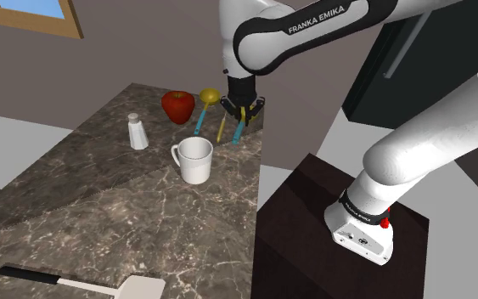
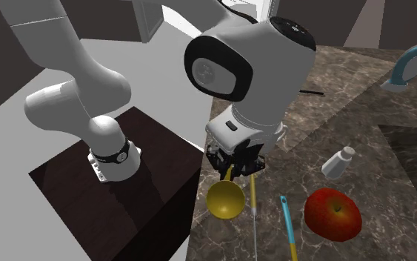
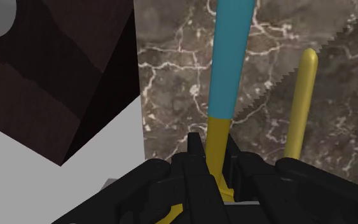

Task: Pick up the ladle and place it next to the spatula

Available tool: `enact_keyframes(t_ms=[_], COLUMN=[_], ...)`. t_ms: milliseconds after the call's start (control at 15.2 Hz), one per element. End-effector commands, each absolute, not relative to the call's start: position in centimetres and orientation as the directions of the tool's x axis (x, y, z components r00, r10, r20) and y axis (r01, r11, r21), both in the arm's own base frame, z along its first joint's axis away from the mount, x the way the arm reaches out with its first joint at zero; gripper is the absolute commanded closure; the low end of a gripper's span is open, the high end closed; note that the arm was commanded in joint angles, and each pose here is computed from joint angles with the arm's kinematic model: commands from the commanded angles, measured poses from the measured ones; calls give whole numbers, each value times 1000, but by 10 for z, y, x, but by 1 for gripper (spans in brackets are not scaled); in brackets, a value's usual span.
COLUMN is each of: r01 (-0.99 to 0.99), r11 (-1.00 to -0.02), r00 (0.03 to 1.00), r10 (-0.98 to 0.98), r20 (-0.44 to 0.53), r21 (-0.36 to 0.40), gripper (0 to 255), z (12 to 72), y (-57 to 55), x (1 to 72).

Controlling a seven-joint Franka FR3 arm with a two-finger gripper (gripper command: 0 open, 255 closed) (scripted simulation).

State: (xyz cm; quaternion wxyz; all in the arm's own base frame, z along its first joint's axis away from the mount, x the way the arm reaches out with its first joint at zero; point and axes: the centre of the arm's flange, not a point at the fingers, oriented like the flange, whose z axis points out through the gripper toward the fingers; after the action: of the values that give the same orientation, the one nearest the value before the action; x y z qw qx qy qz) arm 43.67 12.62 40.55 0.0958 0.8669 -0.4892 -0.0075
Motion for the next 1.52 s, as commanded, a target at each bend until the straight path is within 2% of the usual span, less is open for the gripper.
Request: enact_keyframes(t_ms=[0, 528, 1452], r01=[-846, -846, -846], r11=[-503, -503, -503], r00=[522, 522, 522], r10=[-849, -849, -849], r20=[80, 80, 80], r21=[174, 174, 174], gripper=[255, 255, 255], z=[416, 456, 457], y=[127, 127, 291], x=[435, 435, 351])
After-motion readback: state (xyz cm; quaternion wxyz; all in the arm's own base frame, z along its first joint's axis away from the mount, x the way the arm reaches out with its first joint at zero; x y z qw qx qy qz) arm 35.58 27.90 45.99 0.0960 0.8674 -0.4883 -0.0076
